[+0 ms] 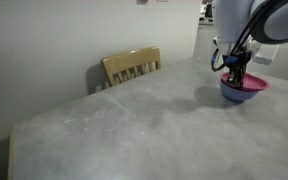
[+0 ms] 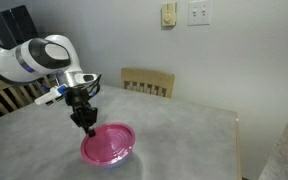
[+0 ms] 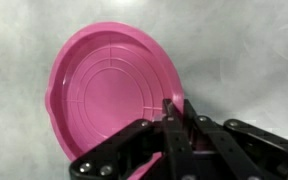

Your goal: Put the pink lid on the blue bowl

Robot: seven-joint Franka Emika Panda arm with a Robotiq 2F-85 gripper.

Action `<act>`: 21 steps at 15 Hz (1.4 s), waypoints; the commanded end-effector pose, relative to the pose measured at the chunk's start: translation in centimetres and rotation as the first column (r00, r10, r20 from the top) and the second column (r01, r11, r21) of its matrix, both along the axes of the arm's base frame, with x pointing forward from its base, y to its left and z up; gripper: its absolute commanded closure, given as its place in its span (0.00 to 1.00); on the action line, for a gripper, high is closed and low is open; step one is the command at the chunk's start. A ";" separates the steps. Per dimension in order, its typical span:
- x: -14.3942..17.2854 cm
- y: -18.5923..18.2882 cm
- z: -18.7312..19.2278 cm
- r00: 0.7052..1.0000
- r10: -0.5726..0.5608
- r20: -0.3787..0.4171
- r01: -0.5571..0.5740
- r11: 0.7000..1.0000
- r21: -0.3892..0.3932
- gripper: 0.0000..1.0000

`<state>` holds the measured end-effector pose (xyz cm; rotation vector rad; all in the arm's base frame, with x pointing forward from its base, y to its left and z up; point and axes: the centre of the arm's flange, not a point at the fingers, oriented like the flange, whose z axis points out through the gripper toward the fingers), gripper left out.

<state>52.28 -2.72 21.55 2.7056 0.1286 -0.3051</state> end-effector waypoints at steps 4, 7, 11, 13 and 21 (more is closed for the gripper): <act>1.3 -0.1 0.0 0.997 0.049 -0.060 -0.050 0.999 -0.014 0.97; 1.7 0.1 0.0 0.994 0.081 -0.075 -0.081 0.997 -0.006 0.97; 1.9 0.5 -0.7 0.990 0.109 -0.091 -0.109 0.994 0.005 0.97; 1.7 0.6 -1.0 0.989 0.113 -0.097 -0.112 0.994 0.008 0.97; 1.2 0.4 -1.1 0.990 0.098 -0.100 -0.098 0.995 0.004 0.97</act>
